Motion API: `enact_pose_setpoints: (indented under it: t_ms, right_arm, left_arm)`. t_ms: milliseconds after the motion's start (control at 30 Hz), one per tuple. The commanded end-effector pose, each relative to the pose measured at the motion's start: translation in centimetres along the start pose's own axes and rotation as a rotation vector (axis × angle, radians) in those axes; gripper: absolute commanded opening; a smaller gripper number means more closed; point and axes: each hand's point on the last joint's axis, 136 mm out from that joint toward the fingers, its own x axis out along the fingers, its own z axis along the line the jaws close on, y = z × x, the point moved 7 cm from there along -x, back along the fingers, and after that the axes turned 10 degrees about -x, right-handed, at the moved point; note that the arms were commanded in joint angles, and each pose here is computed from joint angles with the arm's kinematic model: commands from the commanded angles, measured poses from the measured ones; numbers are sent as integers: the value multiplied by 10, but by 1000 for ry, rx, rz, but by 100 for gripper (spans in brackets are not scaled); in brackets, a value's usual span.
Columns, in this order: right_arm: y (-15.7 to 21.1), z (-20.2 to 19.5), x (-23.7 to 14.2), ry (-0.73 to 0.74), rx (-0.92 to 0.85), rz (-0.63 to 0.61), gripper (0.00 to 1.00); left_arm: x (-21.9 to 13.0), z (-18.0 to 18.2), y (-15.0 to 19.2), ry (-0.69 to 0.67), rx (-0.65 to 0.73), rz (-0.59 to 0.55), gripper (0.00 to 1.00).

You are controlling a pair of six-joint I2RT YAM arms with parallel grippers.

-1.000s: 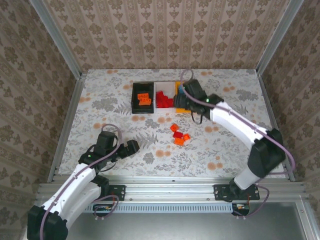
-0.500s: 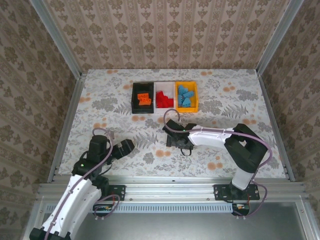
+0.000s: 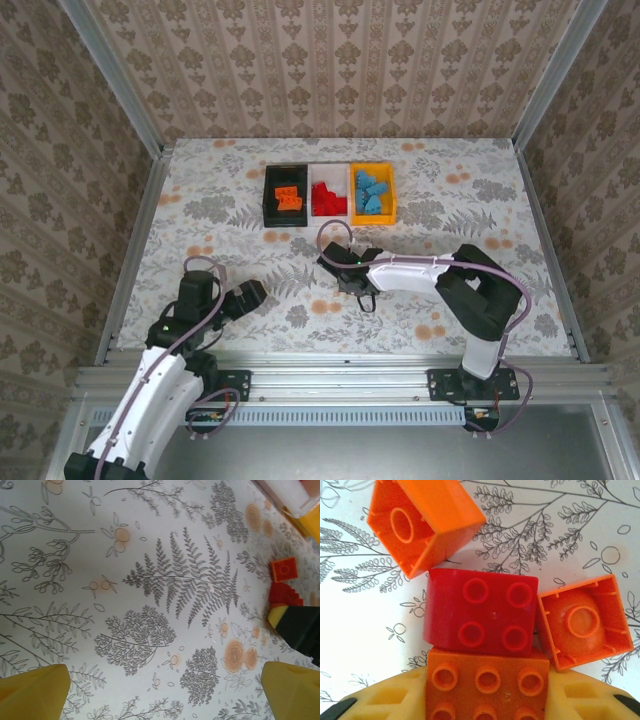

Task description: Sort the legos into containers by color

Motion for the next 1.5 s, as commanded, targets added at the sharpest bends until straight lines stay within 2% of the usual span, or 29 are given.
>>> enact_pose_setpoints:
  t_ms: [0, 200, 333, 433, 600, 667, 800, 900, 1000, 1067, 1200, 1367, 1467]
  right_arm:
    - [7, 1, -6, 12, -51, -44, 38]
    - [7, 16, -54, -55, -99, -127, 38]
    - [-24, 37, -86, -122, -147, -217, 37]
    - [-59, 62, -94, -156, -206, -281, 37]
    - [-129, 102, -85, -191, -237, -354, 36]
    - [-152, 114, -82, -215, -217, -391, 36]
    - [-188, 130, -51, -195, -207, -375, 35]
    - [-207, 133, -19, -157, -216, -314, 36]
    - [-219, 137, 0, -158, -231, -304, 38]
    - [-226, 141, 2, -184, -250, -317, 42]
    - [-238, 136, 4, -187, -249, -312, 63]
    - [-249, 137, -41, -206, -278, -403, 70]
    - [-250, 131, -75, -200, -273, -449, 71]
  left_arm:
    - [-1, -8, -6, 24, 19, 15, 100]
    - [2, -20, -19, 54, -3, 1, 100]
    - [2, -24, -29, 16, -35, -28, 100]
    - [5, -24, -33, -2, -81, -21, 100]
    - [11, -26, -34, 8, -147, 7, 100]
    - [13, -23, -34, -6, -228, 8, 100]
    - [26, -34, -33, 115, -391, 23, 100]
    - [22, -48, -38, 129, -369, 18, 100]
    - [16, -57, -44, 121, -343, 7, 100]
    - [17, -58, -44, 125, -347, 7, 100]
    - [18, -57, -43, 127, -342, 19, 100]
    - [14, -64, -46, 138, -311, 20, 100]
    - [10, -71, -49, 149, -292, 23, 100]
